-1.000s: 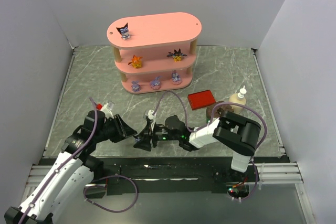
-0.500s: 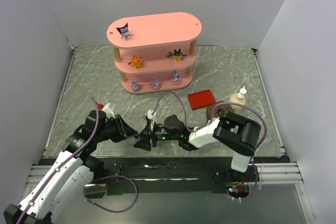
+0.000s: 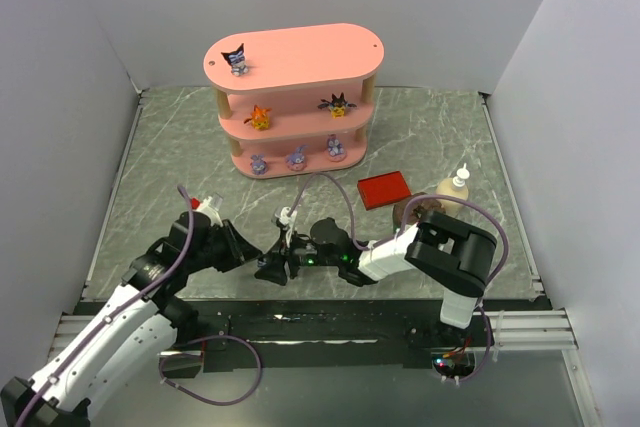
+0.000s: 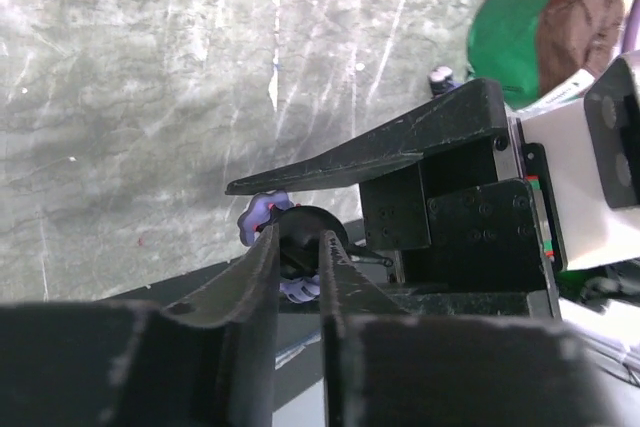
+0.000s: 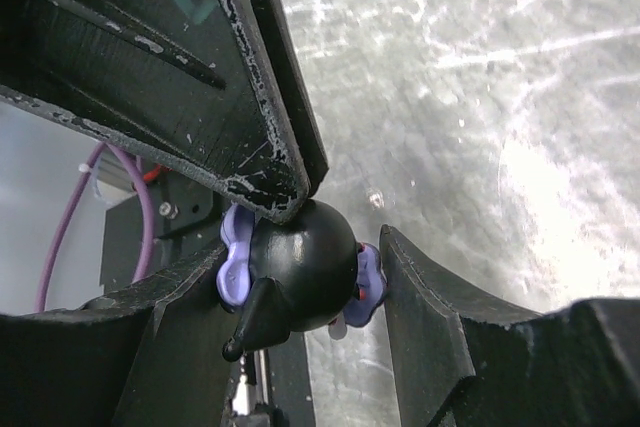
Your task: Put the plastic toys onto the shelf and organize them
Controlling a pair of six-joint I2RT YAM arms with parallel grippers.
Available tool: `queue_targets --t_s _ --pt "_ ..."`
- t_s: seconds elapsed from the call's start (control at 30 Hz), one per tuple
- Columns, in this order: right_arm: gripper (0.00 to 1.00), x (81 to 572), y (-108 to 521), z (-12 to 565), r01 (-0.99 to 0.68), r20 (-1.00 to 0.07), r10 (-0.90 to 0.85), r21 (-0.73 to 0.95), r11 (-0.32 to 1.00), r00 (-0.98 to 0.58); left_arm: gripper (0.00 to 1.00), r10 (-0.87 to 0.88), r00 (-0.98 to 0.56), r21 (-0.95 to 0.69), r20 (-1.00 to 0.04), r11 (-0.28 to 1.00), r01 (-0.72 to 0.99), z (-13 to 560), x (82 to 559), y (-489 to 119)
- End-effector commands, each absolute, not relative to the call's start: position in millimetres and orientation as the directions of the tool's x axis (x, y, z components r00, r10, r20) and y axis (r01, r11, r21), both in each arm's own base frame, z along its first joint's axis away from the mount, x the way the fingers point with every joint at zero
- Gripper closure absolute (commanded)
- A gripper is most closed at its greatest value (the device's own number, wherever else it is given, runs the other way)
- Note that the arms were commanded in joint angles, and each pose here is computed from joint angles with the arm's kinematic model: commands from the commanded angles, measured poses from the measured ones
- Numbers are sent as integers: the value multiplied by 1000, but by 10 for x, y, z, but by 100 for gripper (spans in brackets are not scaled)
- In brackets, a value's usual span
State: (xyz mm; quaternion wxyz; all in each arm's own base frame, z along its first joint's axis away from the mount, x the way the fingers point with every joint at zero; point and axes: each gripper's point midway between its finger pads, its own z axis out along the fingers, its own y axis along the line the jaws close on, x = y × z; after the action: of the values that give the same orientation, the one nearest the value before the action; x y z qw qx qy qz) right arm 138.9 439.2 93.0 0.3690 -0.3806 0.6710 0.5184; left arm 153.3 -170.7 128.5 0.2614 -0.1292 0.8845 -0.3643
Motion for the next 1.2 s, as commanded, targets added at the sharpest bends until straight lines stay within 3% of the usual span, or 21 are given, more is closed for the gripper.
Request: queue_targets --t_s 0.0,0.13,0.3,0.5,0.53,0.7,0.8,0.87,1.0,1.17 --pt "100 1485 4547 1238 -909 -915 -46 392 141 -401 86 -431 -810 -693 -398 720 -42 1309 1602 -1778" --pt "100 1498 4542 1192 -908 -914 -55 391 152 -402 98 -427 -805 -664 -413 746 -55 1253 1621 -1794" --pt "100 1538 4530 1091 -902 -910 -71 391 185 -409 99 -420 -804 -652 -421 757 -54 1228 1619 -1820" --pt "91 1592 4523 1012 -895 -908 -62 395 208 -415 99 -414 -799 -635 -436 771 -53 1188 1649 -1844" --pt "82 1601 4521 995 -893 -906 -63 398 212 -419 99 -410 -802 -628 -434 776 -56 1163 1648 -1846" --pt "60 1661 4506 977 -887 -907 -47 398 234 -419 99 -405 -801 -616 -440 786 -59 1138 1652 -1851" --pt "38 1695 4475 966 -882 -909 -31 395 256 -415 99 -411 -797 -608 -442 791 -71 1114 1665 -1839" --pt "31 1708 4437 949 -882 -913 -25 385 272 -406 99 -421 -792 -607 -442 790 -81 1107 1676 -1832" --pt "0 1773 4334 983 -876 -925 11 363 317 -379 99 -436 -779 -591 -450 799 -106 1062 1711 -1792" --pt "0 1793 4237 972 -865 -927 11 354 355 -375 99 -478 -738 -562 -476 811 -162 1029 1781 -1676"
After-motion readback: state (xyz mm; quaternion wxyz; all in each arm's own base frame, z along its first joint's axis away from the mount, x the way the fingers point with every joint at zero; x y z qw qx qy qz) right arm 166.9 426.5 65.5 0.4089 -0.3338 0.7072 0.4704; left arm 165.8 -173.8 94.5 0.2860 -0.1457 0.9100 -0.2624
